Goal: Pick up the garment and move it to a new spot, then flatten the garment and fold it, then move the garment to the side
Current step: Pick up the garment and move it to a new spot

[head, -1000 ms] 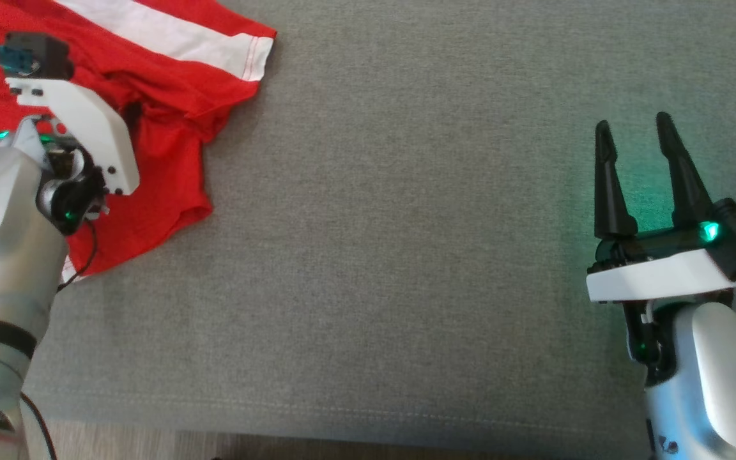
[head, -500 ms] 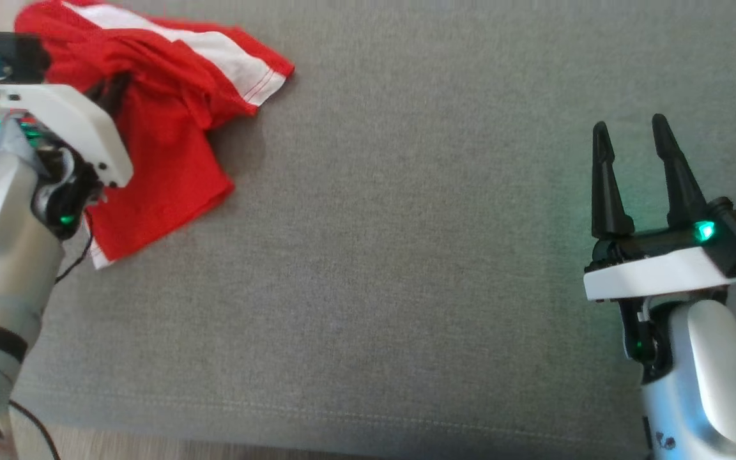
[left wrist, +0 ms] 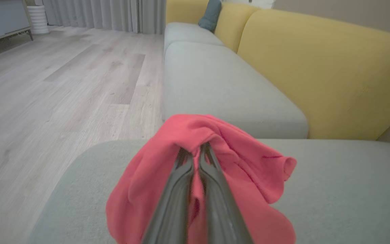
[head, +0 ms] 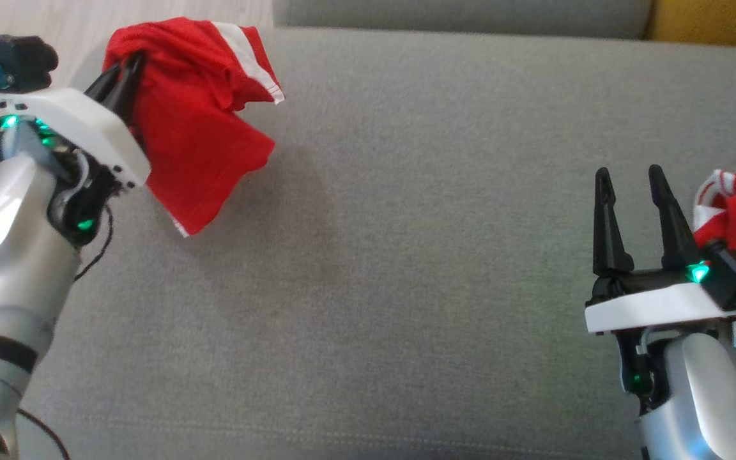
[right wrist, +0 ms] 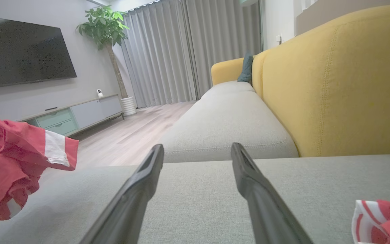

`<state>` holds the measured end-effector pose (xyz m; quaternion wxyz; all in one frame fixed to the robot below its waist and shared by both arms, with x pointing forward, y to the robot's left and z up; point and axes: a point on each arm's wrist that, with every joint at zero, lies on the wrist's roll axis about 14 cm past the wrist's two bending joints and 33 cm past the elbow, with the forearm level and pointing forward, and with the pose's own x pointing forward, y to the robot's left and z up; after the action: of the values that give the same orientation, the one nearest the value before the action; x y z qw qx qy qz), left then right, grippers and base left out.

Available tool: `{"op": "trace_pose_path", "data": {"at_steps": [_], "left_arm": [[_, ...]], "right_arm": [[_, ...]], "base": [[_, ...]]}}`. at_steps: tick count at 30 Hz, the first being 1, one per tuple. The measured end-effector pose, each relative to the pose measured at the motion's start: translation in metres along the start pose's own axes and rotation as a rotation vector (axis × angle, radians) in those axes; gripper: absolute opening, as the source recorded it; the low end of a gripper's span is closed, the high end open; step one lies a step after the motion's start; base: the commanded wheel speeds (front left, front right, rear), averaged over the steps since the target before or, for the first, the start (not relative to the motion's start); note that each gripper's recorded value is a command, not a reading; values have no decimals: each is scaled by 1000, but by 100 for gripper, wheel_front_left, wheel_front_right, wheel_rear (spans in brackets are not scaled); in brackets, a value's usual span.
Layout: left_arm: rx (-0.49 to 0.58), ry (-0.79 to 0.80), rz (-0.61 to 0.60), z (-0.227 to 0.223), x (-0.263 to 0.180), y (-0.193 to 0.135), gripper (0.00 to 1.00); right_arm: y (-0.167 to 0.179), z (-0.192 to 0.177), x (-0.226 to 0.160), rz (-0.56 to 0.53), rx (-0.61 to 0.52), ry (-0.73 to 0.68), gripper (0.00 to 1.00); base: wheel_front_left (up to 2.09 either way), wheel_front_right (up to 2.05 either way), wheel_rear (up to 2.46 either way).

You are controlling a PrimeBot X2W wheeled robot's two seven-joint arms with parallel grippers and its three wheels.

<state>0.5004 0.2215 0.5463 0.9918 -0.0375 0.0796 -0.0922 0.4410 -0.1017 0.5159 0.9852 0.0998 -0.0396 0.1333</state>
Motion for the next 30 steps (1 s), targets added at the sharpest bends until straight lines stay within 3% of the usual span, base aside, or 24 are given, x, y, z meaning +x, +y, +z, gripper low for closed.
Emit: {"op": "trace_pose_path", "data": {"at_steps": [5, 13, 21, 29, 30], "left_arm": [[-41, -101, -79, 35, 2, -42, 0], [-111, -176, -254, 63, 11, -146, 0], [-179, -134, -369, 38, 16, -230, 0], [-153, -49, -413, -8, 30, -274, 0], [-146, -28, -410, -17, 33, -277, 7]], "right_arm": [[-6, 19, -9, -24, -8, -48, 100], [-48, 46, -32, -150, -70, -110, 100], [-80, 89, -37, -241, -190, -172, 100], [-96, 96, -43, -285, -215, -170, 100], [-97, 94, -45, -289, -216, -164, 100]], "base": [[0, 0, 0], [0, 0, 0], [0, 0, 0], [0, 0, 0], [0, 0, 0]]}}
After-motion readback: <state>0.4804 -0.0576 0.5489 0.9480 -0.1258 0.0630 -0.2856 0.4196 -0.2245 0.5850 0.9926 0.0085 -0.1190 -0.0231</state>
